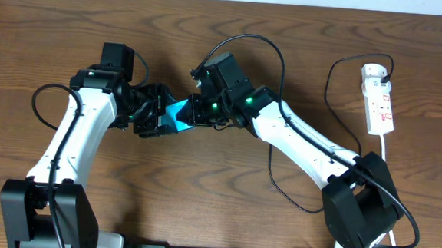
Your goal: Plug charger to phone and switch on socket
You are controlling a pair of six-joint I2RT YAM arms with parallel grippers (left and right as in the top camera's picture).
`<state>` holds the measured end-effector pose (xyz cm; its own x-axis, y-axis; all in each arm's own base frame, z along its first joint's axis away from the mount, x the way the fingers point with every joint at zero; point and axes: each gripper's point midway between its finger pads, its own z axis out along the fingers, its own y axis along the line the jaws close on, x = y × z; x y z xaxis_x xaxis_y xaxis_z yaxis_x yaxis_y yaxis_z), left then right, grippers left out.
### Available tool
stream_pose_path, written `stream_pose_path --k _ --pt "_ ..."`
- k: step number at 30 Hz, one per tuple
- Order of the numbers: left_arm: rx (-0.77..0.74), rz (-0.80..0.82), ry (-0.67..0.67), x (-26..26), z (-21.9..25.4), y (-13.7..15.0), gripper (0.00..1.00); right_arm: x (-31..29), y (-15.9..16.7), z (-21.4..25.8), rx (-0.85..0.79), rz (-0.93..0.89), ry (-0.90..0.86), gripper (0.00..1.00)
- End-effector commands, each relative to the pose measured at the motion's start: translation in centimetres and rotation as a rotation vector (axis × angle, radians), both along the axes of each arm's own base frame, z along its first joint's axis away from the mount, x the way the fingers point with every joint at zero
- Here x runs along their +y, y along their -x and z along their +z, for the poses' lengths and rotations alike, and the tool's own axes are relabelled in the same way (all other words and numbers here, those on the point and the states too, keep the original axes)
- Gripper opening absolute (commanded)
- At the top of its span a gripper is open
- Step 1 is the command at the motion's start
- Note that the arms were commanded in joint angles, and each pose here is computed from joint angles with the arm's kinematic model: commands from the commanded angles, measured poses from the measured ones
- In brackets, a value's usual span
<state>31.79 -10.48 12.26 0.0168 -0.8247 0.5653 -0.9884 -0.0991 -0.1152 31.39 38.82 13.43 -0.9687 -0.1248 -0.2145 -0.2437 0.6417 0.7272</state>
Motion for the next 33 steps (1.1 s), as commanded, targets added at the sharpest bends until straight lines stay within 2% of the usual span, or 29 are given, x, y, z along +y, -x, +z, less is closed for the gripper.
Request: stream_pose_path --k 1,5,6,8,9,13,14,25,33 --pt "-0.016 -0.014 0.001 -0.1 0.4 -0.1 0.07 0.5 -0.1 0.8 -0.028 0.010 -0.011 0.01" --pt "-0.044 -0.041 -0.018 0.1 0.3 -0.3 0.08 0.4 -0.2 0.8 -0.027 0.008 -0.011 0.01" --pt "-0.044 -0.040 -0.021 0.2 0.2 -0.3 0.13 0.4 -0.2 0.8 -0.028 0.007 -0.011 0.01" --pt "-0.048 -0.039 -0.027 0.2 0.2 -0.4 0.30 0.3 -0.4 0.8 -0.030 0.002 -0.008 0.01" --pt "-0.054 -0.040 -0.029 0.3 0.2 -0.6 0.43 0.2 -0.5 0.8 -0.032 -0.002 -0.006 0.01" --pt "-0.132 -0.075 -0.037 0.2 0.5 -1.7 0.83 -0.1 -0.9 0.7 -0.033 -0.015 0.001 0.01" --pt "-0.141 -0.075 -0.037 0.2 0.6 -1.9 0.88 -0.2 -0.9 0.7 -0.033 -0.017 0.001 0.01" --pt "-0.266 -0.074 -0.041 0.3 1.5 -4.4 0.90 -1.6 -1.9 0.4 -0.015 -0.050 0.016 0.01" --pt "-0.499 -0.185 -0.010 0.5 3.7 -7.1 0.91 -4.6 -4.9 0.3 0.023 -0.166 0.014 0.01"
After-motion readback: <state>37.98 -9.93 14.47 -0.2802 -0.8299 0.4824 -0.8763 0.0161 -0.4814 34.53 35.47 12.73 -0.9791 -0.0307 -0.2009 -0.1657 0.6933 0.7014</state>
